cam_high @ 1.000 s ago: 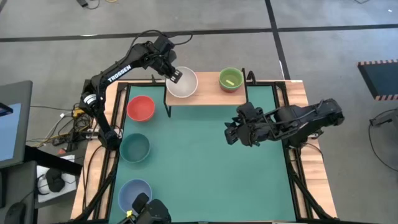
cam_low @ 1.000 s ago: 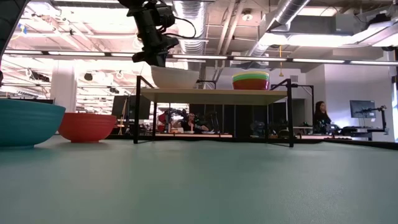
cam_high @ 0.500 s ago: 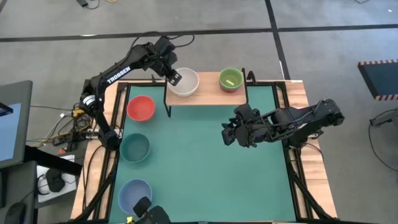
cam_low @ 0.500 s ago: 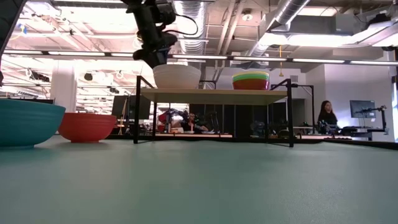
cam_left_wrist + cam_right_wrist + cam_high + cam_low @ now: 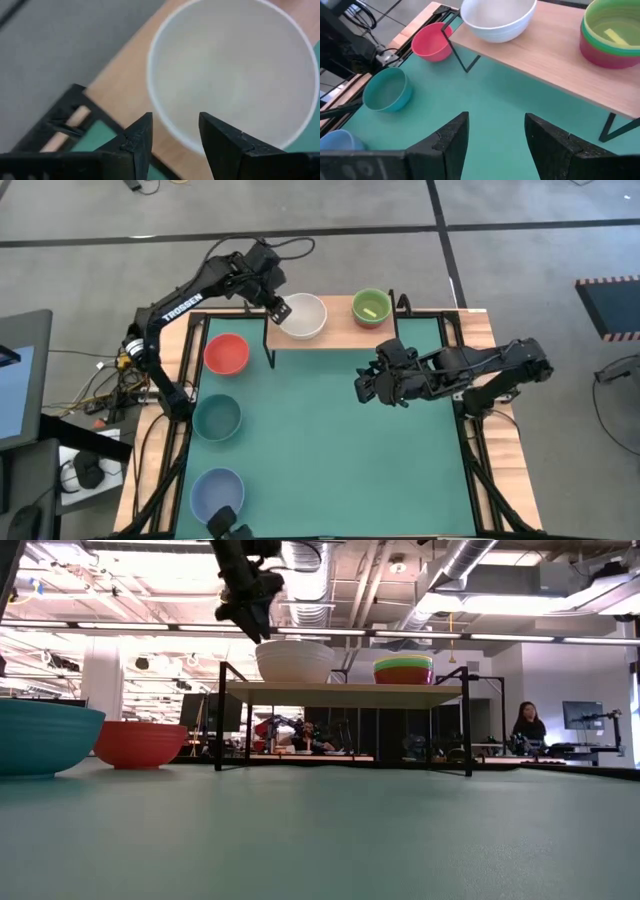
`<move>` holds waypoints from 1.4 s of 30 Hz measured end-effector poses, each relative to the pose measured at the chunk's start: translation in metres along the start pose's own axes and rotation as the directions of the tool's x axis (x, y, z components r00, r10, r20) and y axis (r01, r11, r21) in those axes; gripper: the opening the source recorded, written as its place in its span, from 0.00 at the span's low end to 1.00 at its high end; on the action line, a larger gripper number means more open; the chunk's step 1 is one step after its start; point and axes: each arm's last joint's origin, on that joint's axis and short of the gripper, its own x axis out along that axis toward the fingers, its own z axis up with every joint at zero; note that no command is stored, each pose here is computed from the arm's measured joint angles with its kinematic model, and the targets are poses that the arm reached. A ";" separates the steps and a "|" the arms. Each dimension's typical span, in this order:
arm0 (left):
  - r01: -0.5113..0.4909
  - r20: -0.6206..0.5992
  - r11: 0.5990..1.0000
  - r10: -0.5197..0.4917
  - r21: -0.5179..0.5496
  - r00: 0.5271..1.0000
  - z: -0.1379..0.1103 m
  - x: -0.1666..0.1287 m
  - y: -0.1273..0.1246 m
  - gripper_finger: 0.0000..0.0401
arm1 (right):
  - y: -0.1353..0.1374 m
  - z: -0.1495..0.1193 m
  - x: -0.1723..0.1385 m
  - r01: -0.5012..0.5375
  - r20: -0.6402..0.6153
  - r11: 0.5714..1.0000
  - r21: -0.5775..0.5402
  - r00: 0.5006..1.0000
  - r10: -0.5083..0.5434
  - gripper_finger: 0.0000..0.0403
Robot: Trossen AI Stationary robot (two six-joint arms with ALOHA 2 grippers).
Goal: Place and stack bowls onto a shelf
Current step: Stack the large orange bowl on top of the large white bowl on the shelf
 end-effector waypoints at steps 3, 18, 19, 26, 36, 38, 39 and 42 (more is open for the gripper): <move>-0.013 0.053 0.998 0.010 0.054 0.999 -0.002 -0.021 0.005 0.36 | -0.001 0.001 0.001 0.008 0.000 1.000 -0.004 1.000 -0.008 0.54; -0.132 0.165 0.987 0.146 -0.089 0.976 -0.041 -0.081 0.027 0.36 | -0.003 0.005 0.005 0.007 -0.019 1.000 0.001 1.000 -0.007 0.54; -0.135 0.155 0.986 0.150 -0.100 0.976 -0.047 -0.079 0.027 0.36 | -0.002 0.005 0.005 0.001 -0.018 1.000 0.003 1.000 -0.001 0.54; -0.135 0.149 0.965 0.171 -0.225 0.974 -0.091 -0.055 0.034 0.36 | 0.003 0.000 0.000 -0.041 -0.019 0.999 0.014 0.999 0.041 0.54; -0.256 -0.025 0.861 0.273 -0.439 0.962 -0.141 -0.021 0.055 0.36 | 0.002 0.003 0.002 -0.039 -0.027 0.999 0.031 0.999 0.040 0.54; -0.276 -0.073 0.848 0.273 -0.453 0.959 -0.150 -0.011 0.057 0.36 | 0.001 0.004 0.003 -0.038 -0.032 0.999 0.038 0.999 0.039 0.54; -0.285 -0.094 0.841 0.273 -0.460 0.957 -0.155 -0.006 0.058 0.36 | 0.001 0.004 0.004 -0.038 -0.033 0.998 0.040 0.999 0.039 0.54; -0.333 -0.157 0.825 0.294 -0.456 0.943 -0.168 0.006 0.060 0.36 | 0.002 0.005 0.004 -0.047 -0.042 0.998 0.046 0.998 0.049 0.54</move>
